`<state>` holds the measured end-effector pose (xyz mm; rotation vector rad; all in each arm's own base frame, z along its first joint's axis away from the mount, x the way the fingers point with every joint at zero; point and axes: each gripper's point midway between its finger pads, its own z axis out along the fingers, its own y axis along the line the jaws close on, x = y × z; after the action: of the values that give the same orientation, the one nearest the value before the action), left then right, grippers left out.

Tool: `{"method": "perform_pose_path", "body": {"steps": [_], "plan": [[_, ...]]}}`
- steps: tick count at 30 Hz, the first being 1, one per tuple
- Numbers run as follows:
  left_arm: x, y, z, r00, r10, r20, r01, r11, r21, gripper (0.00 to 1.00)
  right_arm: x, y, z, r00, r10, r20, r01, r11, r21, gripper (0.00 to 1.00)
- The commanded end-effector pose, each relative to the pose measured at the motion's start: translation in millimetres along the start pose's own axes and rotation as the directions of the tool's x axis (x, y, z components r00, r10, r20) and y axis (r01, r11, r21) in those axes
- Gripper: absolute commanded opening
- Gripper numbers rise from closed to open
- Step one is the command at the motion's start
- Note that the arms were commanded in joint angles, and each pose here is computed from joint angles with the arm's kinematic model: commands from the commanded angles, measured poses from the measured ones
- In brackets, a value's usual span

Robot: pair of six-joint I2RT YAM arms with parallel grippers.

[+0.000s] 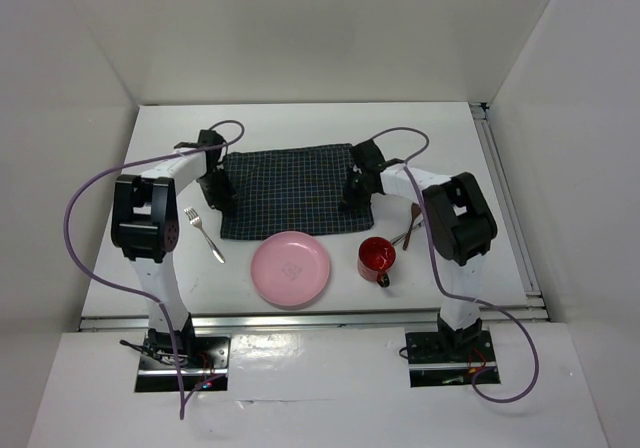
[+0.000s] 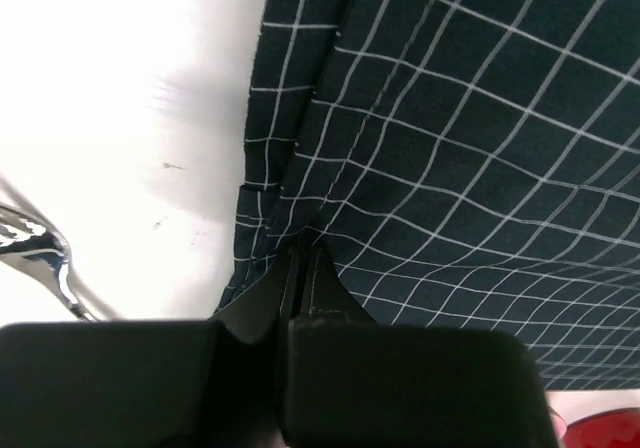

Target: Set the dinner table for one person

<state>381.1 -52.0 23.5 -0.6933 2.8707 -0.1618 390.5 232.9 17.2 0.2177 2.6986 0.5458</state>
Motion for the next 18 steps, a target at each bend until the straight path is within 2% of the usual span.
{"method": "perform_pose_path", "body": {"steps": [1,7,18], "plan": [[13,-6,8,1.000,-0.004,-0.022,0.004,1.000,0.002,0.00,19,-28,-7,0.999,0.054,0.001,-0.053,0.994,0.096,0.00],[20,-25,14,0.999,0.044,-0.032,-0.044,0.999,0.019,0.00,20,-62,-21,0.988,0.151,0.043,-0.155,0.979,0.135,0.00],[17,-55,15,0.996,0.079,-0.038,-0.076,0.993,0.087,0.00,-4,-98,-30,0.978,0.196,0.065,-0.204,0.965,0.162,0.00]]}}
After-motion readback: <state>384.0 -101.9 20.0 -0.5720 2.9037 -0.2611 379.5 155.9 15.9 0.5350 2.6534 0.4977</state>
